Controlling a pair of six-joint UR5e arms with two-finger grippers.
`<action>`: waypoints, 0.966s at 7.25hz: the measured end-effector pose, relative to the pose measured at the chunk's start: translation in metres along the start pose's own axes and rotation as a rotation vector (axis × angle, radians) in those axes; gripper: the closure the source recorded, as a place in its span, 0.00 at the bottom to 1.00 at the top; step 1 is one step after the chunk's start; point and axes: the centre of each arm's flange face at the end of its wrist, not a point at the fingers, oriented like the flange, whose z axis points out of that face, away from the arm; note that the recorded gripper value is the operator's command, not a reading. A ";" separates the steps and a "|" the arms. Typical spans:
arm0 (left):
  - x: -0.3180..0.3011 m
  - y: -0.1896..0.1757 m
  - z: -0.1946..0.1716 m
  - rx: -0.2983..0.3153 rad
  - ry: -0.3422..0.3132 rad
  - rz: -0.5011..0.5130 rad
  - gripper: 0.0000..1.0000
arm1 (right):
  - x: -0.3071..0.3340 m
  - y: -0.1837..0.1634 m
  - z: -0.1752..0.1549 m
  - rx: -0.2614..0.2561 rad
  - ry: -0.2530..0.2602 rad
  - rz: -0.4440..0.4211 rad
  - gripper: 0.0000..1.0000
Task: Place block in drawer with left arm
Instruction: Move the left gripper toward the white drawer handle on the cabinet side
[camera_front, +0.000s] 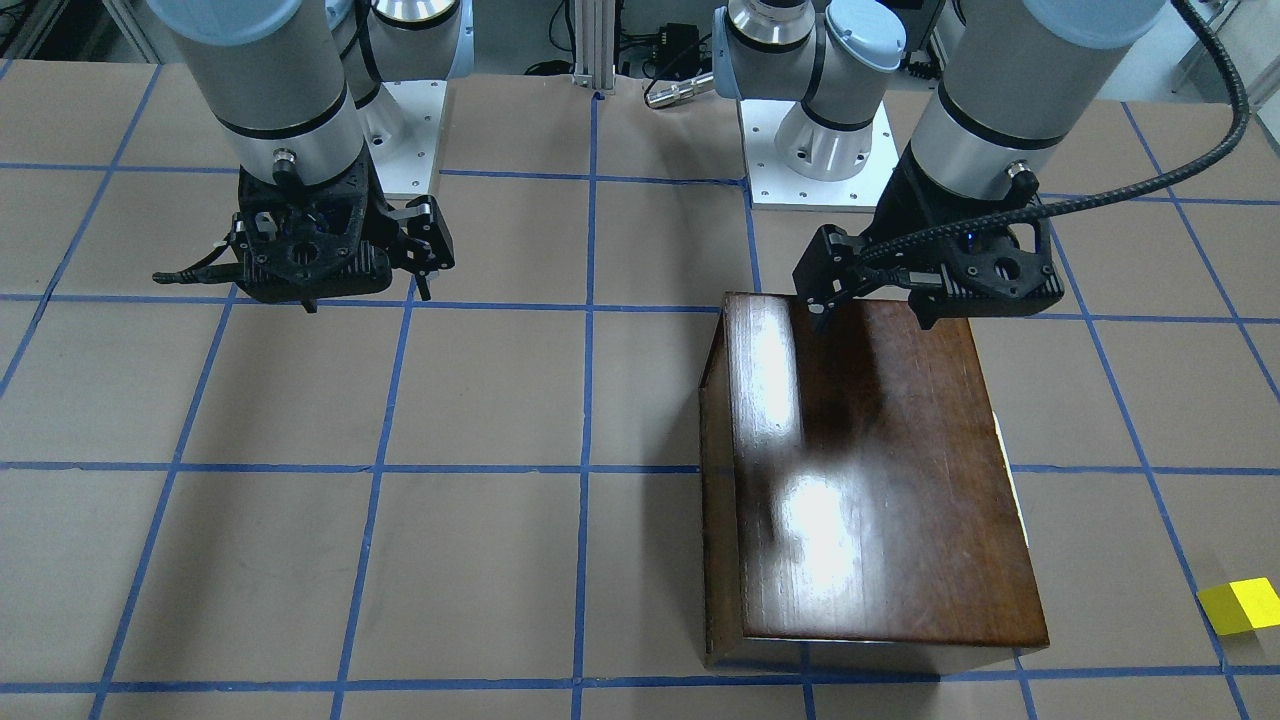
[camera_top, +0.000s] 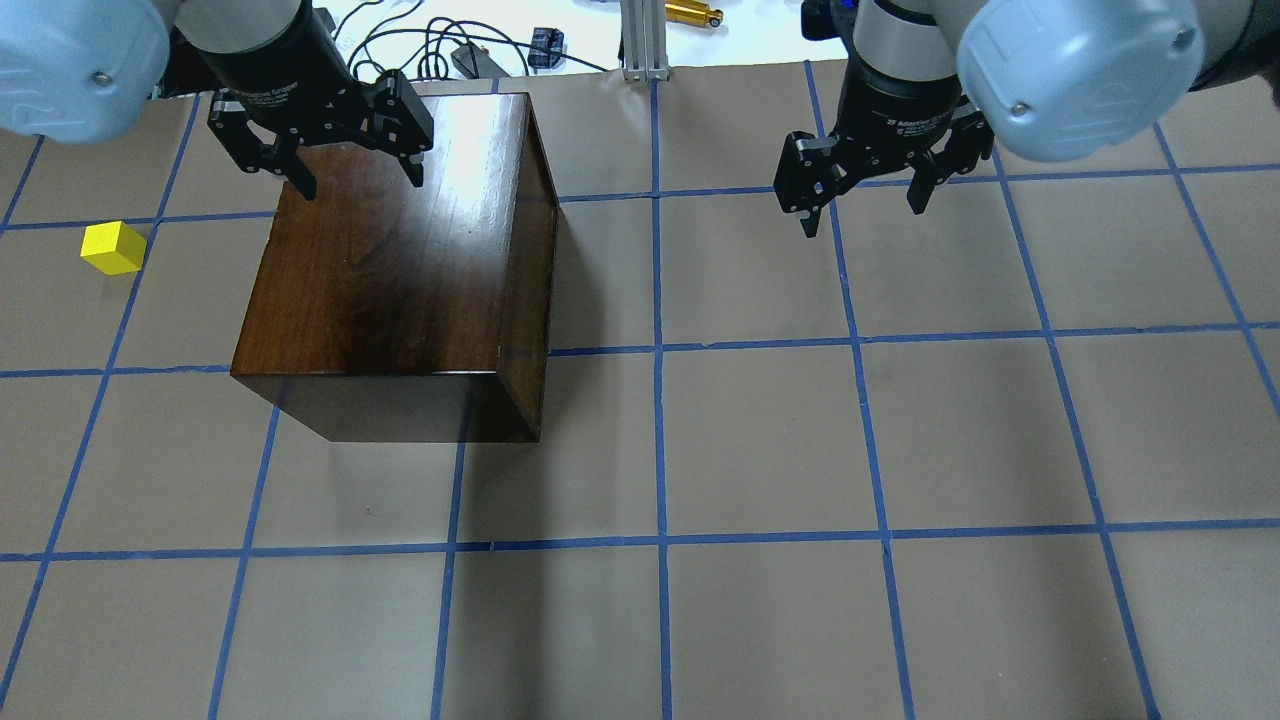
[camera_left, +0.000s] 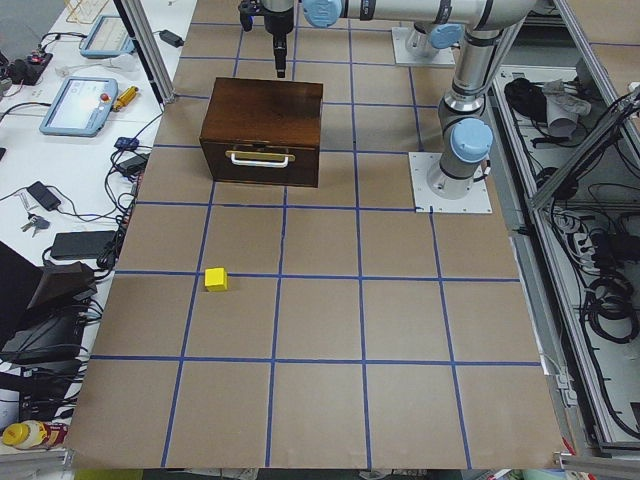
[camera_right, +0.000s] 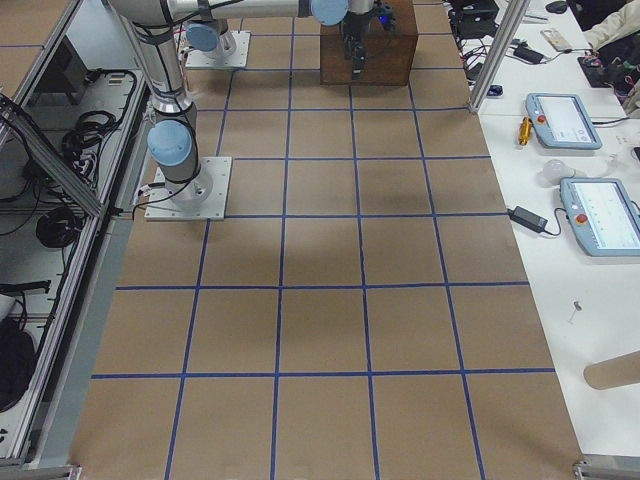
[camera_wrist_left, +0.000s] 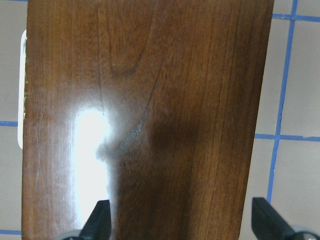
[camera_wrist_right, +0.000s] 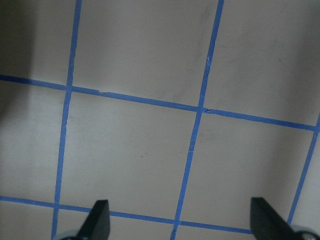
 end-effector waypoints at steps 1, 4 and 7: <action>-0.002 0.000 -0.002 0.003 -0.001 0.009 0.00 | 0.000 0.000 0.000 0.000 0.000 0.000 0.00; -0.005 0.003 -0.005 0.009 -0.005 0.033 0.00 | 0.000 0.000 0.000 0.000 0.000 0.001 0.00; -0.006 0.004 -0.006 0.011 -0.006 0.036 0.00 | 0.000 0.000 0.000 0.000 0.000 0.002 0.00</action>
